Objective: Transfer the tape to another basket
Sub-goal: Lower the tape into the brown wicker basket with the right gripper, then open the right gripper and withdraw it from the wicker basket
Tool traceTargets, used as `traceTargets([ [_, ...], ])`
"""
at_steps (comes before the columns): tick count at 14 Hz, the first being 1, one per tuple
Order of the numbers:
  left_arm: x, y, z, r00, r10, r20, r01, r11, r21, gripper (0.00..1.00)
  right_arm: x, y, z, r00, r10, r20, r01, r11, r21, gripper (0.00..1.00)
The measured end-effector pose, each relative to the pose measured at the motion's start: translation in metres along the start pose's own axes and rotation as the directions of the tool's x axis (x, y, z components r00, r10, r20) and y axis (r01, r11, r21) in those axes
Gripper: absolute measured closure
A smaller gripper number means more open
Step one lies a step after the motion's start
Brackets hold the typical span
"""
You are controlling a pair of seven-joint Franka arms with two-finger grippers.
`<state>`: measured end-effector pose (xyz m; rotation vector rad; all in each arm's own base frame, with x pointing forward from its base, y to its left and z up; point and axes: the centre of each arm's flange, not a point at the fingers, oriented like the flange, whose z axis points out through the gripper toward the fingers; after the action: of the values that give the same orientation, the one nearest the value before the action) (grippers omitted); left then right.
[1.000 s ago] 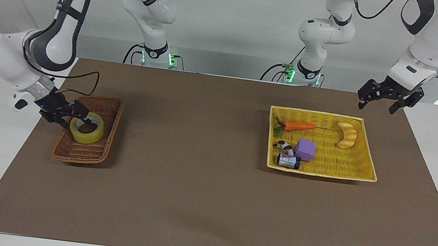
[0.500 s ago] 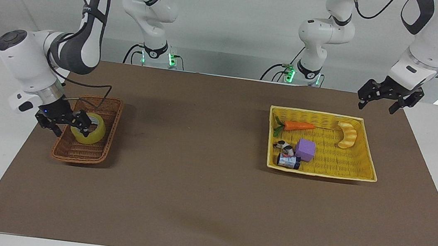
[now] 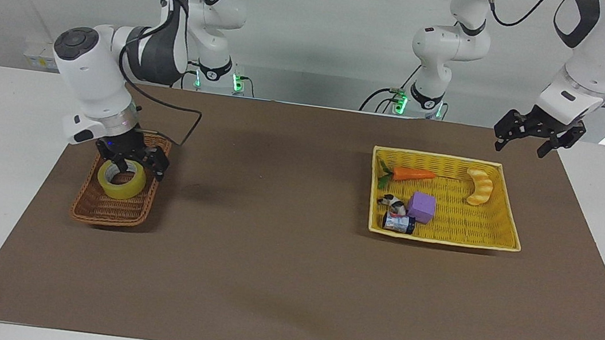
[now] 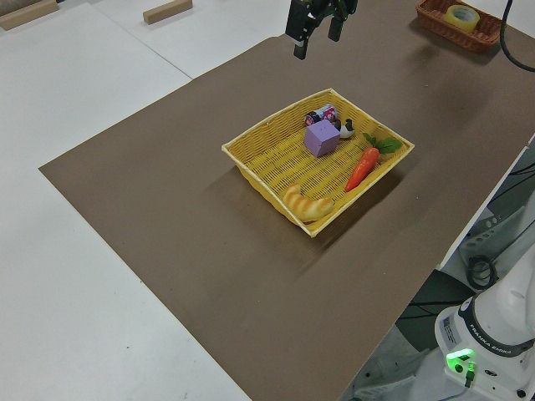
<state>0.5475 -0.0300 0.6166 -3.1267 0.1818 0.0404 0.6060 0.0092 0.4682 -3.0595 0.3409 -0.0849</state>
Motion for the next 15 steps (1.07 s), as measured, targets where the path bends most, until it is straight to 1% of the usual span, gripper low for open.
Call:
traceTargets([
  [2, 0.000, 0.000, 0.000, 1.000, 0.000, 0.000, 0.000, 1.000, 0.000, 0.00, -0.018, -0.028, -0.019, 0.999, 0.046, 0.008, -0.046, 0.999, 0.004, 0.00],
  [4, 0.000, 0.000, 0.000, 1.000, 0.000, 0.000, 0.000, 1.000, 0.000, 0.00, -0.033, -0.041, -0.047, 0.998, 0.059, -0.004, -0.059, 0.998, 0.012, 0.00],
  [6, 0.000, 0.000, 0.000, 1.000, 0.000, 0.000, 0.000, 1.000, 0.000, 0.00, -0.045, -0.030, -0.085, 0.998, 0.069, -0.012, -0.069, 0.997, 0.017, 0.00],
  [9, 0.000, 0.000, 0.000, 1.000, 0.000, 0.000, 0.000, 1.000, 0.000, 0.00, -0.065, 0.007, -0.142, 0.996, 0.087, -0.016, -0.087, 0.996, 0.013, 0.00],
  [10, 0.000, 0.000, 0.000, 1.000, 0.000, 0.000, 0.000, 1.000, 0.000, 0.00, -0.071, 0.019, -0.157, 0.997, 0.076, -0.021, -0.076, 0.997, -0.003, 0.00],
  [12, 0.000, 0.000, 0.000, 1.000, 0.000, 0.000, 0.000, 1.000, 0.000, 0.00, -0.082, 0.036, -0.182, 0.999, 0.010, -0.038, -0.012, 0.998, -0.057, 0.00],
  [13, 0.000, 0.000, 0.000, 1.000, 0.000, 0.000, 0.000, 1.000, 0.000, 0.00, -0.085, 0.039, -0.189, 0.999, -0.031, -0.042, 0.028, 0.997, -0.075, 0.00],
  [15, 0.000, 0.000, 0.000, 1.000, 0.000, 0.000, 0.000, 1.000, 0.000, 0.00, -0.086, 0.040, -0.191, 0.997, -0.062, -0.036, 0.059, 0.995, -0.084, 0.00],
])
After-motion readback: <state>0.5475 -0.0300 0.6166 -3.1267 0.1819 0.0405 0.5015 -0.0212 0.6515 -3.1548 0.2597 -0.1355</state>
